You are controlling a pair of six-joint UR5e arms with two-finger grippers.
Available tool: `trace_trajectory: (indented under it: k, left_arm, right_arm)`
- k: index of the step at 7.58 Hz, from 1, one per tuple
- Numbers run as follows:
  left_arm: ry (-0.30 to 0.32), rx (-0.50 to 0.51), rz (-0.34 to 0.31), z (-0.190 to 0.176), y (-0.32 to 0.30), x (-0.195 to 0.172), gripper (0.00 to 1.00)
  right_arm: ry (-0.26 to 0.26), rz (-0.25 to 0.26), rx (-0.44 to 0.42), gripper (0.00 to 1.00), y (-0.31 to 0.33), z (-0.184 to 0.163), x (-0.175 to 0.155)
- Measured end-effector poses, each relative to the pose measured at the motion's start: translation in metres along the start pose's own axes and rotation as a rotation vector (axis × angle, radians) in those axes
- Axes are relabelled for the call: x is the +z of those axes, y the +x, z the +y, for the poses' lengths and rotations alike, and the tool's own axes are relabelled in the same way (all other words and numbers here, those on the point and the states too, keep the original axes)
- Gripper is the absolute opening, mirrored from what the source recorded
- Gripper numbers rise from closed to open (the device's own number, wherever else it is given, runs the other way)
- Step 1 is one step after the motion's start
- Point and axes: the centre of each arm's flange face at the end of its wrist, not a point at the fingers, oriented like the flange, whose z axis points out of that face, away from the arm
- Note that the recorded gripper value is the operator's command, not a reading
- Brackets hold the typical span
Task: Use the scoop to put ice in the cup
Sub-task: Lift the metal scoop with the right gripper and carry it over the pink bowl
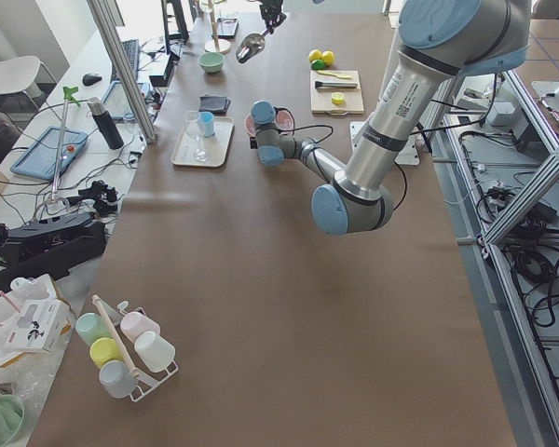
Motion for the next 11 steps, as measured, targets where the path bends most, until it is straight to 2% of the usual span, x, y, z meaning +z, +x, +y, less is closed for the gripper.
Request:
trace_trajectory:
  k: [2,4,6,9,11]
  left_arm:
    - [0.000,0.000,0.002,0.001,0.000,0.000,0.99]
    - [0.000,-0.001,0.003,0.002,0.001,-0.001,0.99]
    - [0.003,0.000,0.002,0.001,0.000,-0.003,0.99]
    - [0.007,0.000,-0.001,0.003,0.000,-0.009,0.99]
    - [0.010,0.002,-0.004,0.005,0.000,-0.010,0.99]
  right_arm:
    - [-0.018,0.019,-0.116,0.00,-0.030,-0.044,0.000]
    - [-0.045,0.011,-0.145,0.00,-0.047,-0.084,-0.011]
    - [-0.148,0.017,-0.174,0.00,-0.079,-0.129,-0.017]
    - [-0.299,0.015,-0.212,0.00,-0.114,-0.157,-0.001]
    - [-0.381,0.007,-0.244,0.00,-0.137,-0.184,0.013]
